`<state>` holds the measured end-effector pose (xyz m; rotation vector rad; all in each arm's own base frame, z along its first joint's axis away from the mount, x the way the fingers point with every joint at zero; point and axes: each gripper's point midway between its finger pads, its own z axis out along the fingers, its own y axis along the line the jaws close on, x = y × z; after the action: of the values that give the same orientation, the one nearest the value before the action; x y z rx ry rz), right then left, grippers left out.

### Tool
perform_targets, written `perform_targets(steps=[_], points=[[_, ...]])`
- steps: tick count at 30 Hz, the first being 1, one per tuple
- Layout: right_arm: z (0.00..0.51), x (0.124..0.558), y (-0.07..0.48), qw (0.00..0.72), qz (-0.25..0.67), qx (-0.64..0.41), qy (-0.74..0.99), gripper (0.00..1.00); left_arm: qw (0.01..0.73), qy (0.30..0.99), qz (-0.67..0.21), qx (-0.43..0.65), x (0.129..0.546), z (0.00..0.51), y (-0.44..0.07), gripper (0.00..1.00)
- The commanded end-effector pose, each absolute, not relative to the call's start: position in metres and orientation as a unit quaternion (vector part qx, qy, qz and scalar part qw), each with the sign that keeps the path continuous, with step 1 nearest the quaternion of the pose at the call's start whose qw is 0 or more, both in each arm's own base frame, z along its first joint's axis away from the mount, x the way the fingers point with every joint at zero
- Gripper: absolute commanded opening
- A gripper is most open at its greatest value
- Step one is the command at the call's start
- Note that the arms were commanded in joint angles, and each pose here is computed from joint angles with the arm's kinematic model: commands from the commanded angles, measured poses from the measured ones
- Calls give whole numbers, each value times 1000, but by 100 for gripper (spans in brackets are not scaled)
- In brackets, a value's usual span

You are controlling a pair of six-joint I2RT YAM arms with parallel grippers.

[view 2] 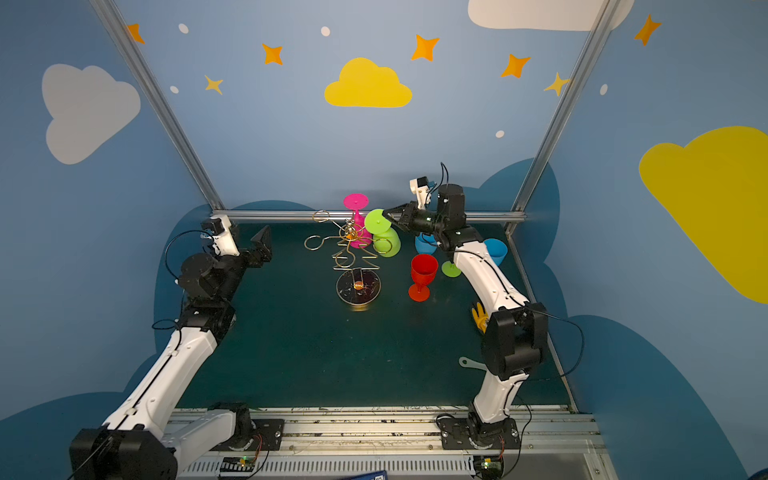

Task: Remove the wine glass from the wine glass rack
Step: 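Close the right gripper on the lime-green glass foot on the rack, then pull the green glass off the rack with the right gripper while the left reaches in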

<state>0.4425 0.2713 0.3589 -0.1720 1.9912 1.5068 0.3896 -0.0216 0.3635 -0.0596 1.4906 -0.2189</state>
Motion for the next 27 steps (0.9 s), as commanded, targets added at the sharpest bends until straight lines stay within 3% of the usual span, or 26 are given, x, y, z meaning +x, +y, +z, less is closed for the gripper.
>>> perform_targets(steps=[1, 18, 22, 27], points=[[372, 436, 262, 337, 566, -74, 749, 0, 735, 670, -96, -33, 385, 368, -18, 90], [395, 422, 209, 398, 530, -59, 747, 0, 742, 656, -137, -32, 371, 393, -26, 90], [413, 406, 201, 430, 507, -75, 743, 0, 733, 645, -213, -18, 361, 416, -44, 89], [436, 383, 190, 473, 466, -96, 741, 0, 671, 636, -379, 43, 345, 451, -93, 83]])
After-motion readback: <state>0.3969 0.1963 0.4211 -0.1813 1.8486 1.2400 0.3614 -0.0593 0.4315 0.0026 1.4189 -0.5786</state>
